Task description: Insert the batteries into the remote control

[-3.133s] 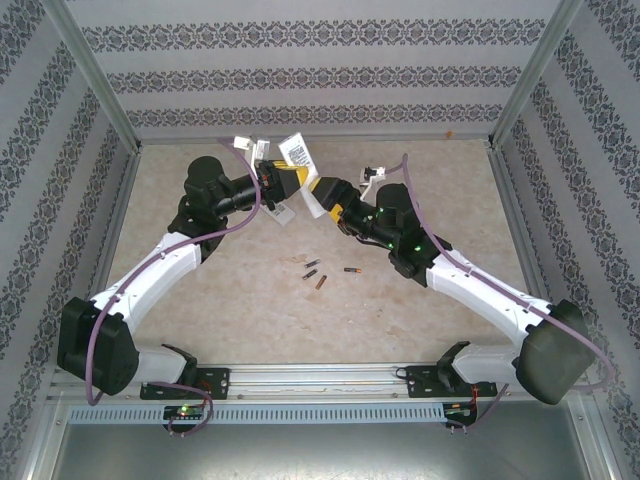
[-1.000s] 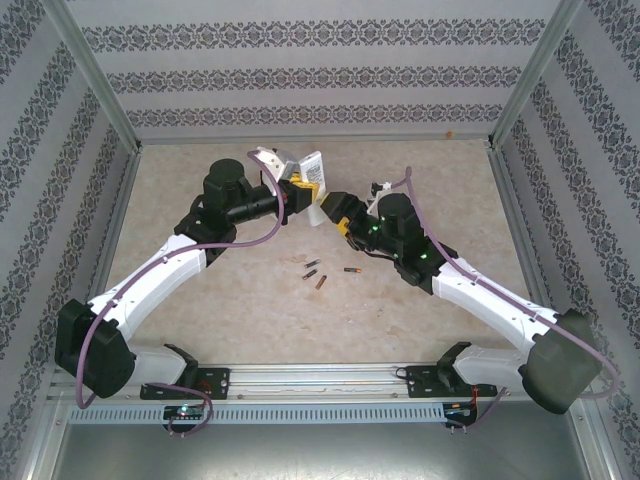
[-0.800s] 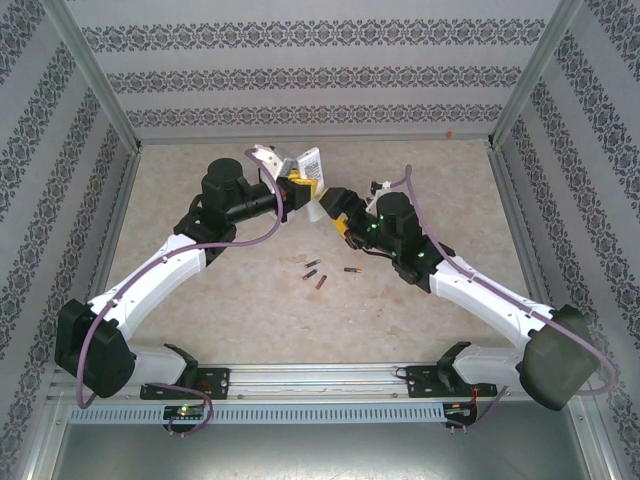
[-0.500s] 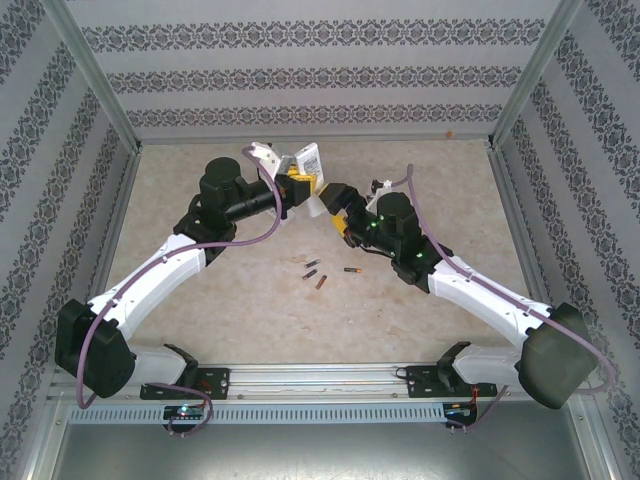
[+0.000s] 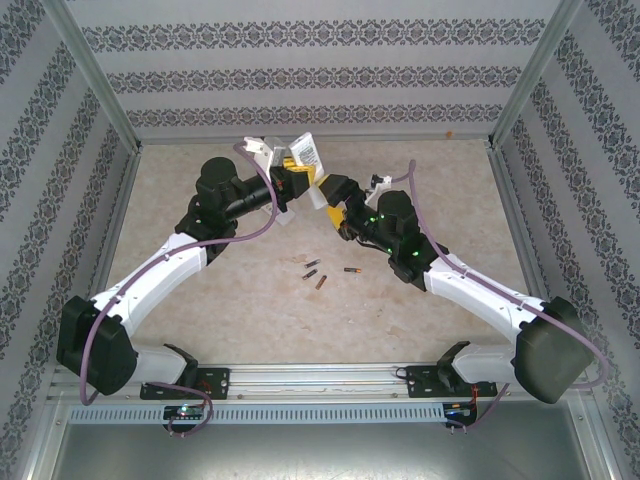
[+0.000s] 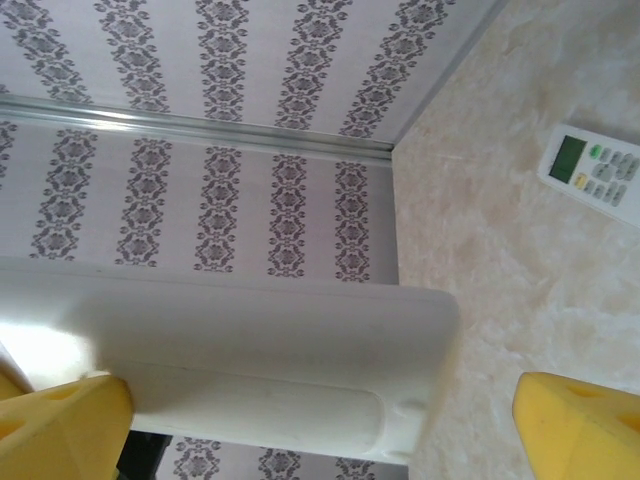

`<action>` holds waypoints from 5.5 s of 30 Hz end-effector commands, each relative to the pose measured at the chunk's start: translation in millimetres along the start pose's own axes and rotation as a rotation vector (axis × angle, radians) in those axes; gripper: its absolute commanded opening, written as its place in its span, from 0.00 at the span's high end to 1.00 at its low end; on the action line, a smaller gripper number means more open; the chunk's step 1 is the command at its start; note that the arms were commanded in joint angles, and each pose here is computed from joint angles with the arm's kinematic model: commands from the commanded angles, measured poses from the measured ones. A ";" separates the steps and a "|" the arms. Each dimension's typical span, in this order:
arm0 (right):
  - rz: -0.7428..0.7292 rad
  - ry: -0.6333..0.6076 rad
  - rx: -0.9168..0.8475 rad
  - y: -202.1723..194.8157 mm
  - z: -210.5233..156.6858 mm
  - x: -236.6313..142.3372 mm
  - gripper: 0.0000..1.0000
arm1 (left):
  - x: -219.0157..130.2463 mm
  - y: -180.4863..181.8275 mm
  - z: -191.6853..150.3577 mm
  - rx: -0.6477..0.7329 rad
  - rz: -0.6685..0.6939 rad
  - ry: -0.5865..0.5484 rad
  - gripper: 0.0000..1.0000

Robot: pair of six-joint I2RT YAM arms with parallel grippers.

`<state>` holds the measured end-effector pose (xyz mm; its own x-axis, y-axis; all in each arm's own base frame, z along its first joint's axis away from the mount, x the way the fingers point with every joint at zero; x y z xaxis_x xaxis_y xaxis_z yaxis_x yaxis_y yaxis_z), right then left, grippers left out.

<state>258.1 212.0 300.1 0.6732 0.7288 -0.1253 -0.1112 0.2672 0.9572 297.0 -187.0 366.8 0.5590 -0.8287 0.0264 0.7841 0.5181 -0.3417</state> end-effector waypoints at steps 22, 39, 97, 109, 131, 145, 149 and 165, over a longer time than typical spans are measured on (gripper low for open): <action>-0.543 0.002 0.144 -66.5 -12.1 -8.2 0.11 | -0.1 -40.7 12.2 0.205 -0.339 -0.074 1.00; -0.597 -0.106 -0.053 -51.9 1.2 -88.0 0.16 | 15.5 -20.9 0.6 0.370 -0.126 0.019 1.00; -1.104 0.616 -0.668 -186.2 40.0 80.4 0.52 | -41.2 28.0 -45.9 -0.178 0.424 0.161 0.00; -1.083 0.597 -0.680 -173.0 48.4 77.5 0.41 | -39.4 31.2 -47.3 -0.182 0.427 0.161 0.00; -0.731 0.970 -1.120 -123.9 -26.0 8.6 0.43 | -60.1 13.1 -48.1 0.023 0.314 0.130 0.00; -0.839 1.158 -1.179 -160.8 -26.2 31.6 0.50 | -58.0 14.7 -50.8 0.002 0.305 0.126 0.00; -0.855 1.177 -1.187 -167.7 -29.2 35.8 0.53 | -57.1 15.5 -52.2 0.001 0.304 0.130 0.00; -0.843 1.149 -1.214 -165.5 -35.7 27.7 0.85 | -54.9 15.8 -51.4 -0.003 0.289 0.118 0.00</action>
<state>273.5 212.0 120.3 0.0941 0.0363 -0.9949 -0.7912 0.6093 -0.0526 262.3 -145.2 306.4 0.7197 -0.6549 -0.2304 0.5735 0.7478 -0.3344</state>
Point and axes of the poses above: each hand's point on the last joint's axis, 136 mm out from that joint toward the fingers, its own x axis out along the fingers, its own y axis along the line the jaws close on, z = x × y, the point moved 10 cm from there along -x, back along the fingers, and after that the axes turned 7 degrees about -x, right-handed, at the moved point
